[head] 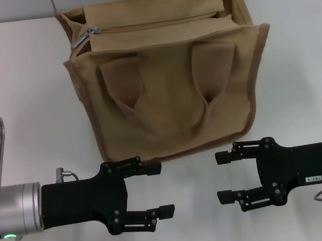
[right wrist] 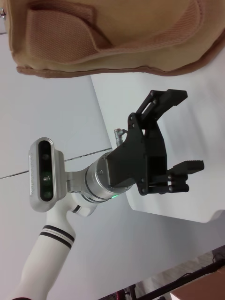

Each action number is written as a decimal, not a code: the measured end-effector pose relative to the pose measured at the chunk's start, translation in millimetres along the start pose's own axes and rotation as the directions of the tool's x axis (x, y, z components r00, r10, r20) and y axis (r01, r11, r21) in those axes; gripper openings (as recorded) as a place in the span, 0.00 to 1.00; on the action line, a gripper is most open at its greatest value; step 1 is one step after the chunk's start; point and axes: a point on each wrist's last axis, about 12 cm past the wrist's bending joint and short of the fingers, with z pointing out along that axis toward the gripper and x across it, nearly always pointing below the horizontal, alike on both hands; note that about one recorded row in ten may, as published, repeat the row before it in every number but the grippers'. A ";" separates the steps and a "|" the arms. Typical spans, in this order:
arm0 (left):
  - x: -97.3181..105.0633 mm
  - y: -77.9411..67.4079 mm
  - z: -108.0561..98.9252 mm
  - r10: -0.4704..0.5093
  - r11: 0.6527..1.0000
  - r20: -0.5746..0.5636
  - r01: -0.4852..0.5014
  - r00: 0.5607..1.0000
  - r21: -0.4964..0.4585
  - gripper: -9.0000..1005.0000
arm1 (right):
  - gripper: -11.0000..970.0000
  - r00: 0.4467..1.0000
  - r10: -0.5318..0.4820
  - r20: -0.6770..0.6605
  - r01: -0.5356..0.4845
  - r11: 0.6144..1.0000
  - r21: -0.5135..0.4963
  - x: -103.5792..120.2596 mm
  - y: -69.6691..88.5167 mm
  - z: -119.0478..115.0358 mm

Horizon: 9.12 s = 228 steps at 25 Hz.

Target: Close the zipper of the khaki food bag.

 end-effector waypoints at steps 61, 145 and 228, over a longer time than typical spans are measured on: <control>-12.8 41.8 -55.6 0.312 0.709 0.203 -0.085 0.928 -0.700 0.82 | 0.81 1.000 0.012 -0.001 -0.012 1.000 0.022 6.3 2.8 -4.0; -16.7 19.4 -43.4 0.576 0.603 0.198 -0.248 0.793 -0.759 0.02 | 0.81 0.950 0.055 0.307 -0.082 0.994 0.077 -158.2 -72.0 -7.3; -18.5 20.2 -44.1 0.579 0.588 0.224 -0.211 0.784 -0.781 0.02 | 0.81 0.718 0.682 -0.140 -0.695 0.714 -0.088 -225.5 -71.0 68.2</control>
